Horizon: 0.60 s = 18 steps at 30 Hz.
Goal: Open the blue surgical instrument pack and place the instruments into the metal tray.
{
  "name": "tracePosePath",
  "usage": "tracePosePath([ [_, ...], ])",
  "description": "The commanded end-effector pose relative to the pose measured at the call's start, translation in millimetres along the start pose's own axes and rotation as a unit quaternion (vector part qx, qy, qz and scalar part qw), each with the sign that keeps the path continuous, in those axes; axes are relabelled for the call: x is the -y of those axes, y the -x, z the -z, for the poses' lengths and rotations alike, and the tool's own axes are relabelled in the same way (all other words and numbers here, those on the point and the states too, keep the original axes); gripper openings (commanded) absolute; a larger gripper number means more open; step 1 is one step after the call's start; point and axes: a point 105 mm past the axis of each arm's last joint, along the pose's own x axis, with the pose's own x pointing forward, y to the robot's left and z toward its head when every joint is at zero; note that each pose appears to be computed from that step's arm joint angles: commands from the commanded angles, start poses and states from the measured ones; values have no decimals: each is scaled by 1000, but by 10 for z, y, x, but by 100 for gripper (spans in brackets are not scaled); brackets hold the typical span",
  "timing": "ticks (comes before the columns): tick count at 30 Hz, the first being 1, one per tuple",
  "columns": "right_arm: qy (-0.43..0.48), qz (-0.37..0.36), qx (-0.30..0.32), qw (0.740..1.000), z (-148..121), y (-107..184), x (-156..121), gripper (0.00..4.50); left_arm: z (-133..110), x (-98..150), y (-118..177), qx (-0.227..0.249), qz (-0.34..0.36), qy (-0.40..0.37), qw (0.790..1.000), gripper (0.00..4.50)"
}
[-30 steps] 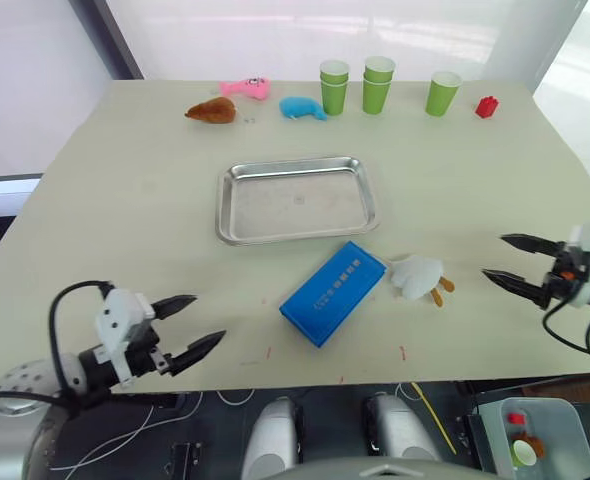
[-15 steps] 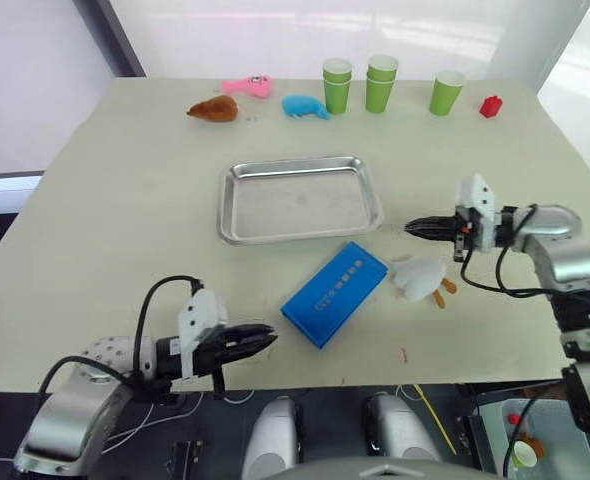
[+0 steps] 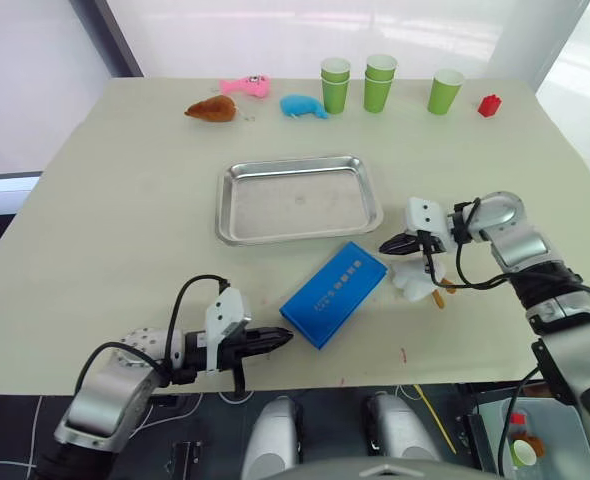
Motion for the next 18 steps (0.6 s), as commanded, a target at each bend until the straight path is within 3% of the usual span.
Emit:
tracePosePath([
  [1, 29, 2, 3, 1000, -89, 11, 42, 0, -22, 5, -39, 4, 4, -14, 1000, 2],
  [18, 20, -38, 32, 999, -198, -76, -160, 0, -129, -264, -38, 47, -51, -5, 998, 2],
])
